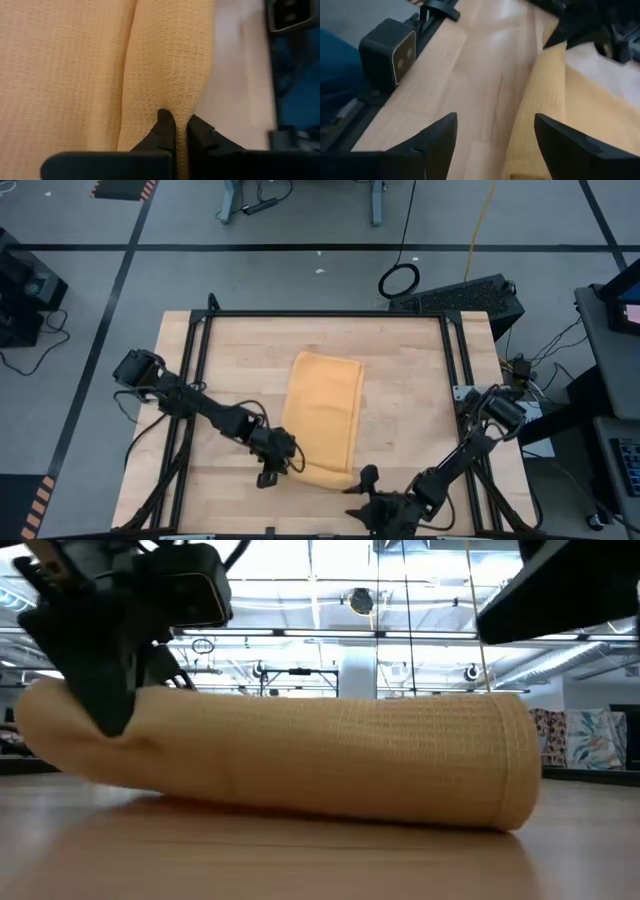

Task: Roll towel
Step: Roll the yellow towel

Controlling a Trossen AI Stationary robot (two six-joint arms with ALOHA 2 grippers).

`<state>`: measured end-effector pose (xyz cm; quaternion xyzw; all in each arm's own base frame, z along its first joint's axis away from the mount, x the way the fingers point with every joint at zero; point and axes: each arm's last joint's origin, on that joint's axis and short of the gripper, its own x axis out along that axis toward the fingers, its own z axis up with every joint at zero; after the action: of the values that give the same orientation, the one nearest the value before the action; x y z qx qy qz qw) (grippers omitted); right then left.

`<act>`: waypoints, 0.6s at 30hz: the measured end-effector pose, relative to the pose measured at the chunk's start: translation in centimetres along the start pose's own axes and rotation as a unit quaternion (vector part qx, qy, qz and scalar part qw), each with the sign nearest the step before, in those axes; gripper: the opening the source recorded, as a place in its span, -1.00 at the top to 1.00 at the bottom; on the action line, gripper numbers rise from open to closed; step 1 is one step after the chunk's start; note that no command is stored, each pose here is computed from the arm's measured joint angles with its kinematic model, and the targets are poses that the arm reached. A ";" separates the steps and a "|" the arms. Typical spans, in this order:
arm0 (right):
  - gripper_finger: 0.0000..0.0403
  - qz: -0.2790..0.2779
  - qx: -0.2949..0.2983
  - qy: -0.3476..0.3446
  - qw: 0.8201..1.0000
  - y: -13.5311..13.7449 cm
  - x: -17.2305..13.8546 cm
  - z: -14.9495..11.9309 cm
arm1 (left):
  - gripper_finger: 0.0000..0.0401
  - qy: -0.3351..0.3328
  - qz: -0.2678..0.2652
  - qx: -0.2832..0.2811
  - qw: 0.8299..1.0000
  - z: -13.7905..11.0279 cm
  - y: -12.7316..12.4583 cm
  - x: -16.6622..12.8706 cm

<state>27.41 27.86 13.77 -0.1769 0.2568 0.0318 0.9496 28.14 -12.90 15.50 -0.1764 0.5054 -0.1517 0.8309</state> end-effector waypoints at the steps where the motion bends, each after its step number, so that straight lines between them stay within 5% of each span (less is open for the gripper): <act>1: -0.28 -0.006 -0.008 -0.008 1.000 0.3 0.3 -0.2 | 0.91 0.003 -0.013 -0.006 1.000 0.2 0.3 -0.2; 9: -0.23 -0.071 -0.032 -0.013 0.997 -0.4 3.0 -1.3 | 0.91 0.030 -0.066 -0.049 0.996 1.3 3.0 -0.8; 18: -0.08 -0.102 0.027 0.026 0.994 -2.1 6.1 -3.3 | 0.91 0.064 -0.095 -0.067 0.991 1.1 3.8 0.2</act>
<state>31.38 24.54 8.73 -0.1771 0.2631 -0.0773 0.9452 29.52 -9.48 14.12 -0.2688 0.5476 -0.2069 0.7649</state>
